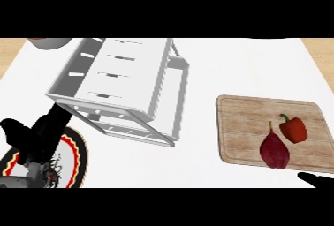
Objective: Pick the pear from the cutting board and place it in the tiered basket
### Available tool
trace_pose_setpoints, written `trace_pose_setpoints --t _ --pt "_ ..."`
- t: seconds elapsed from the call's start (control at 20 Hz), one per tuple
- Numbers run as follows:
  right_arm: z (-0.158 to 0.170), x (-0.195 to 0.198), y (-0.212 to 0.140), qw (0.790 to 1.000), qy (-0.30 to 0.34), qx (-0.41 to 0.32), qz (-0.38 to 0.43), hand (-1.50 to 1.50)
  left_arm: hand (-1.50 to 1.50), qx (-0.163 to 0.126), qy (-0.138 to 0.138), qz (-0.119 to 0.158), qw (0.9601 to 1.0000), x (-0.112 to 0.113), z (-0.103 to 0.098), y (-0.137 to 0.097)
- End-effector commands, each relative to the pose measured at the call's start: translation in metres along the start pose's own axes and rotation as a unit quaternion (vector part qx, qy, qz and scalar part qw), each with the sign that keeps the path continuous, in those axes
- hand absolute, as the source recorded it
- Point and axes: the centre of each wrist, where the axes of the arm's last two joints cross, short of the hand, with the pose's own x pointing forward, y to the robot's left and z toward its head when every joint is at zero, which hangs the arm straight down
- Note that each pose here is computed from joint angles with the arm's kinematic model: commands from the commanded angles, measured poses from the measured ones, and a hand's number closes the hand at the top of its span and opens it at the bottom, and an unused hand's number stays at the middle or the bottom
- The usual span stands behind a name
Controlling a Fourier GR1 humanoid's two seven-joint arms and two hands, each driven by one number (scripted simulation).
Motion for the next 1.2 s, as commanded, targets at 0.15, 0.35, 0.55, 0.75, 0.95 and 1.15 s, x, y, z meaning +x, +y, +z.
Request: trace_pose_setpoints --t 0.15,0.35,0.55,0.75,0.95,1.15 --pt "0.01 0.057 -0.014 0.982 0.057 0.147 0.1 -1.5 0.0 -0.009 0.008 -0.007 0.9999 -0.001 -0.004 -0.005" --pt "-0.006 0.083 0.012 0.985 0.08 0.123 0.096 -1.5 0.0 -0.012 -0.007 -0.005 0.9999 0.015 -0.007 -0.005" --pt "0.001 0.095 0.031 0.986 0.104 0.105 0.073 -1.5 0.0 -0.008 -0.001 0.001 1.0 0.01 -0.003 0.009" --pt "-0.01 0.068 0.057 0.98 0.126 0.119 0.102 -1.5 0.0 -0.003 -0.009 0.001 1.0 -0.005 -0.017 -0.011" --pt "-0.014 0.038 0.058 0.975 0.16 0.116 0.1 -1.5 0.0 -0.005 0.001 -0.004 1.0 0.0 0.01 -0.002" --pt "-0.027 0.024 0.07 0.976 0.149 0.109 0.118 -1.5 0.0 0.001 -0.003 -0.006 1.0 0.02 -0.007 0.001"
